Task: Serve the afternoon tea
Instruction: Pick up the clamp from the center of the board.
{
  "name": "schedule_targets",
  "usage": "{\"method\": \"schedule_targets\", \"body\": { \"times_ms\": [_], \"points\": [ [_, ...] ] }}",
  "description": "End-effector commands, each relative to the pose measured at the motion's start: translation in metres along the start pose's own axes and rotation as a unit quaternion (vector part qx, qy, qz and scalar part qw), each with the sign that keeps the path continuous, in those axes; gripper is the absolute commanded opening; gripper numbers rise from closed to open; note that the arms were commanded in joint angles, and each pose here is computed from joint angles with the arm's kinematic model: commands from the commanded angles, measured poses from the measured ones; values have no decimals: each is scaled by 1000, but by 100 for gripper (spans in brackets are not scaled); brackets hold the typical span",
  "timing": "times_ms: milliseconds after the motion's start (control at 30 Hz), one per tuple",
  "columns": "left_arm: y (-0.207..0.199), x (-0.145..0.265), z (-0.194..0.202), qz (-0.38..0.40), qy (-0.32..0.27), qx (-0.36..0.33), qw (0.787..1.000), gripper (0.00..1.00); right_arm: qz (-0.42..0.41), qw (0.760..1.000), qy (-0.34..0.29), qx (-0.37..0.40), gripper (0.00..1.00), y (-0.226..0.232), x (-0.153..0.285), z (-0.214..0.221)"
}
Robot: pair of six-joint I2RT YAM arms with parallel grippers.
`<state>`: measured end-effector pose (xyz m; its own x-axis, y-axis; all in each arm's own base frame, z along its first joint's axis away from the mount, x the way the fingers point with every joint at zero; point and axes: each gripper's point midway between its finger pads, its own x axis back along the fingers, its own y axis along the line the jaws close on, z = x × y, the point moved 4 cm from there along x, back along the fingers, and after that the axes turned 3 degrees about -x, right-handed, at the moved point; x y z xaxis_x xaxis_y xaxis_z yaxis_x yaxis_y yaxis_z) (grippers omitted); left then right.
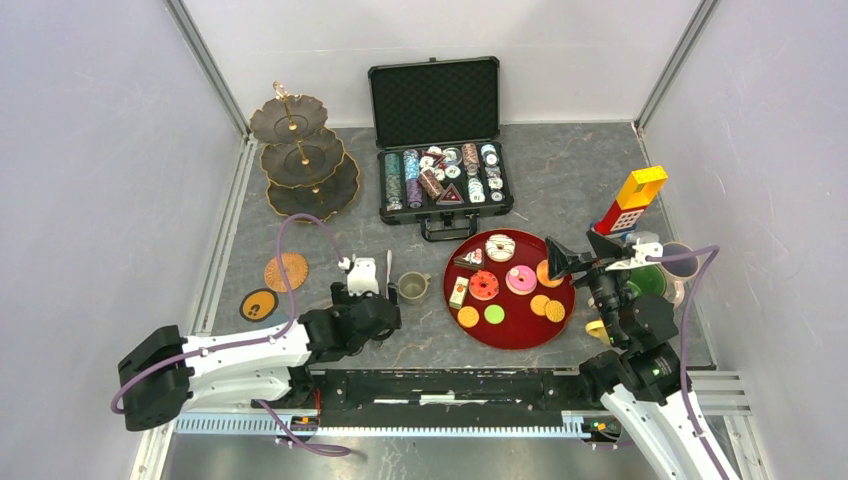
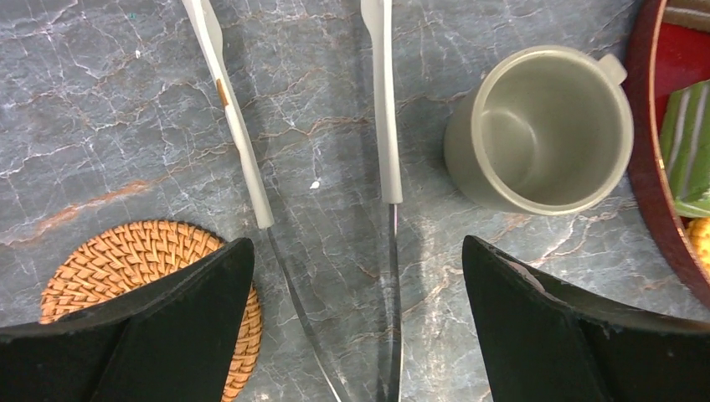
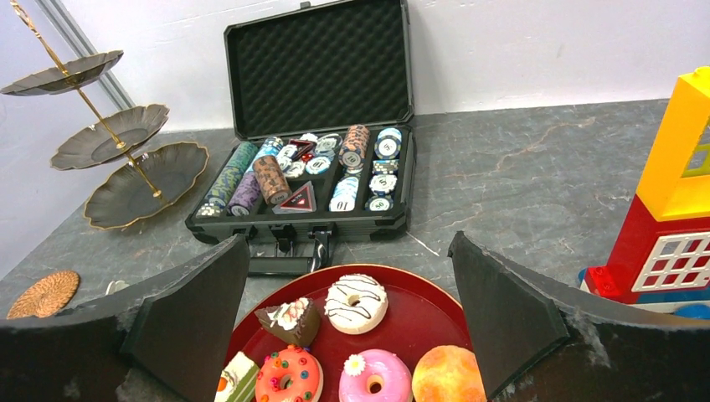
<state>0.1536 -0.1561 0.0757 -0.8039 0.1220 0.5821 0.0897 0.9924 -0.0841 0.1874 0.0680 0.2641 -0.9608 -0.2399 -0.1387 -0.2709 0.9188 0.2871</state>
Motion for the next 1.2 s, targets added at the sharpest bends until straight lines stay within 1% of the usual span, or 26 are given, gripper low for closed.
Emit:
{"method": "schedule_targets", "body": {
  "times_ms": [0,133,267,433,567,600,667,700,767,867,1000,1067,1167],
  "points": [
    [-6,-9,-5,-1,-38,40,998,100,0,1000,-10,-7,98,2,-2,-7],
    [-3,-15,2,-12,-37,32,999,100,-2,1000,-12,-8,98,2,-2,-5],
    [-5,-23,7,-13,-44,27,999,100,17,1000,-10,0,98,-4,-2,-4],
    [-3,-30,10,-40,-41,5,998,99,12,1000,-6,3,98,-3,-2,-2],
    [-7,-35,11,-45,-34,-7,998,92,12,1000,-2,2,98,-4,-2,1],
    [-7,-35,11,-50,-34,-7,998,89,12,1000,-1,4,98,-4,-2,2],
    [-3,-36,12,-63,-35,-3,997,78,10,1000,-1,6,98,-3,-2,1],
    [-2,-36,13,-66,-36,-1,997,76,6,1000,-1,8,98,-2,-2,0],
    [-2,-37,13,-64,-38,1,997,76,1,1000,0,10,98,0,-2,-2],
    [-1,-37,14,-65,-38,1,997,90,-1,1000,2,10,98,0,-3,-1],
    [-1,-38,14,-69,-36,-1,997,100,-7,1000,2,5,98,2,-3,2],
    [0,-38,15,-75,-34,-3,997,99,-10,1000,4,3,98,3,-4,3],
    [-2,-39,14,-76,-31,-8,997,94,-13,1000,6,0,98,4,-4,4]
  ]
}}
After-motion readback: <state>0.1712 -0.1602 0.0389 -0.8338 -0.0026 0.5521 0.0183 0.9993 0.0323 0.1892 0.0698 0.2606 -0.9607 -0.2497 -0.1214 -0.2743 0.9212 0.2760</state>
